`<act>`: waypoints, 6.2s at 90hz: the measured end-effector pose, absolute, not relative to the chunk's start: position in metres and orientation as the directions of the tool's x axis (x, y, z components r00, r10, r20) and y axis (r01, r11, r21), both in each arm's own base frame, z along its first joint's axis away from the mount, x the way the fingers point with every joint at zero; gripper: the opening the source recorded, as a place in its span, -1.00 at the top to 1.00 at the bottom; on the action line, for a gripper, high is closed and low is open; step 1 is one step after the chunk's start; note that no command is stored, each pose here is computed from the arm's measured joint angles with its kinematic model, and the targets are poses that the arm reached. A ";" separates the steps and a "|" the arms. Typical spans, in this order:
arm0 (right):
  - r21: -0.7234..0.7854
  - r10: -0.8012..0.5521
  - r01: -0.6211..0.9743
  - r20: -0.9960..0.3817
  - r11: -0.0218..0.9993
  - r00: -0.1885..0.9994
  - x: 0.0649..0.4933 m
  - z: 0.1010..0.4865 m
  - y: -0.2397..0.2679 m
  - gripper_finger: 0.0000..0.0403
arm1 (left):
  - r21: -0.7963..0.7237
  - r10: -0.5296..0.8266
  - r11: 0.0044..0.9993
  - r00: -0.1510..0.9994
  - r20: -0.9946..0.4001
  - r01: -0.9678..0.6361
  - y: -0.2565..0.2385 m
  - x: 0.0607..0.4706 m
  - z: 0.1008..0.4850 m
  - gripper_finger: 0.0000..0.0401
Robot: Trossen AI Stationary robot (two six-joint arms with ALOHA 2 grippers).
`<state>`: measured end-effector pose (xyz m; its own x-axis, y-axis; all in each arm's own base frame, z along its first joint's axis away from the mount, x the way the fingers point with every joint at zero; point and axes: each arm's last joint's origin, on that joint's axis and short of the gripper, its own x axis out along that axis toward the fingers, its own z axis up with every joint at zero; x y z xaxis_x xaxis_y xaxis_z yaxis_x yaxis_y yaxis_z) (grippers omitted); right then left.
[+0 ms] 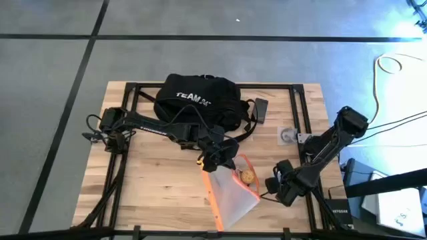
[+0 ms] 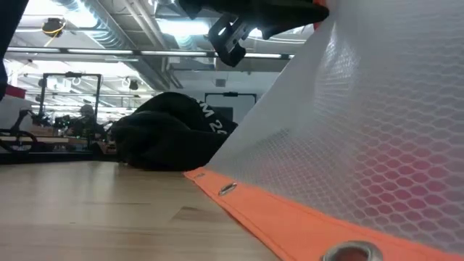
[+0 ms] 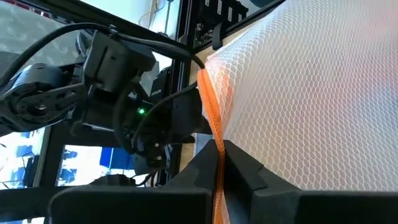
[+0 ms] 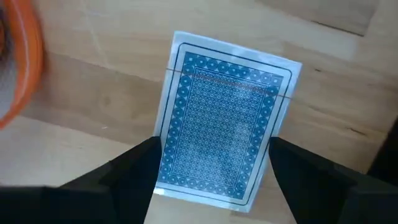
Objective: Unpack backpack
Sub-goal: Put the game card into the white zip bag, then put the black earphone into the white zip bag
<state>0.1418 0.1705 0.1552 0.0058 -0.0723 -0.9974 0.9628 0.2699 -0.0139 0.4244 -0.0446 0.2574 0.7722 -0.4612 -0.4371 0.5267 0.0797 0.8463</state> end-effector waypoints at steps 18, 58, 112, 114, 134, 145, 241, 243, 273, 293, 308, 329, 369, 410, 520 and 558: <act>-0.018 -0.075 0.959 -0.997 0.283 0.004 0.142 0.155 0.171 -0.40 | 0.847 -0.461 0.080 0.772 -0.437 0.526 -0.045 0.424 0.257 1.00; -0.011 -0.059 0.950 -0.998 0.312 0.008 0.145 0.162 0.175 -0.63 | 0.840 -0.457 0.092 0.772 -0.442 0.535 -0.042 0.424 0.257 1.00; 0.026 -0.068 0.969 -0.997 0.246 0.044 0.143 0.148 0.171 -0.86 | 0.839 -0.458 0.093 0.771 -0.443 0.537 -0.043 0.424 0.257 1.00; 0.039 -0.055 0.970 -0.997 0.242 0.054 0.143 0.146 0.171 -0.87 | 0.839 -0.460 0.091 0.770 -0.443 0.537 -0.044 0.424 0.257 1.00; 0.051 -0.023 0.971 -0.998 0.234 0.058 0.140 0.135 0.167 -0.89 | 0.841 -0.461 0.079 0.768 -0.445 0.535 -0.045 0.424 0.257 1.00; 0.043 -0.020 0.960 -0.999 0.277 0.051 0.140 0.135 0.168 -0.80 | 0.842 -0.459 0.079 0.769 -0.445 0.534 -0.043 0.424 0.257 1.00; 0.462 -0.421 0.743 -0.621 0.484 0.661 0.171 0.205 0.152 -0.50 | 0.850 -0.456 0.056 0.771 -0.444 0.523 -0.042 0.424 0.257 1.00; 0.467 -0.419 0.739 -0.618 0.486 0.666 0.175 0.204 0.151 -0.50 | 0.854 -0.457 0.056 0.774 -0.438 0.516 -0.042 0.425 0.257 1.00; 0.534 -0.097 0.524 -0.633 0.663 0.768 0.220 0.205 0.153 -0.50 | 0.865 -0.456 0.065 0.786 -0.418 0.498 -0.041 0.426 0.259 1.00; 0.546 0.121 0.455 -0.722 0.703 0.681 0.225 0.203 0.149 -0.50 | 0.862 -0.456 0.078 0.787 -0.417 0.502 -0.041 0.426 0.259 1.00; 0.550 0.159 0.398 -0.709 0.735 0.687 0.236 0.205 0.138 -0.53 | 0.865 -0.456 0.068 0.787 -0.417 0.497 -0.041 0.426 0.259 1.00; 0.561 0.208 0.319 -0.682 0.764 0.702 0.263 0.194 0.122 -0.53 | 0.863 -0.456 0.072 0.786 -0.418 0.501 -0.041 0.426 0.259 1.00; 0.527 0.250 0.241 -0.695 0.815 0.674 0.280 0.185 0.121 -0.90 | 0.844 -0.465 0.075 0.767 -0.441 0.531 -0.042 0.424 0.256 1.00; 0.352 0.159 0.273 -0.826 0.895 0.541 0.270 0.228 0.139 -0.98 | 0.837 -0.447 0.083 0.771 -0.454 0.541 -0.042 0.424 0.256 1.00; -0.281 -0.301 0.887 -0.938 0.367 -0.172 0.163 0.177 0.016 -0.65 | 0.832 -0.458 0.085 0.763 -0.455 0.547 -0.041 0.424 0.255 1.00; -0.302 -0.081 0.705 -0.941 0.642 -0.329 0.169 0.158 -0.039 -0.57 | 0.821 -0.458 0.105 0.760 -0.461 0.561 -0.041 0.423 0.255 1.00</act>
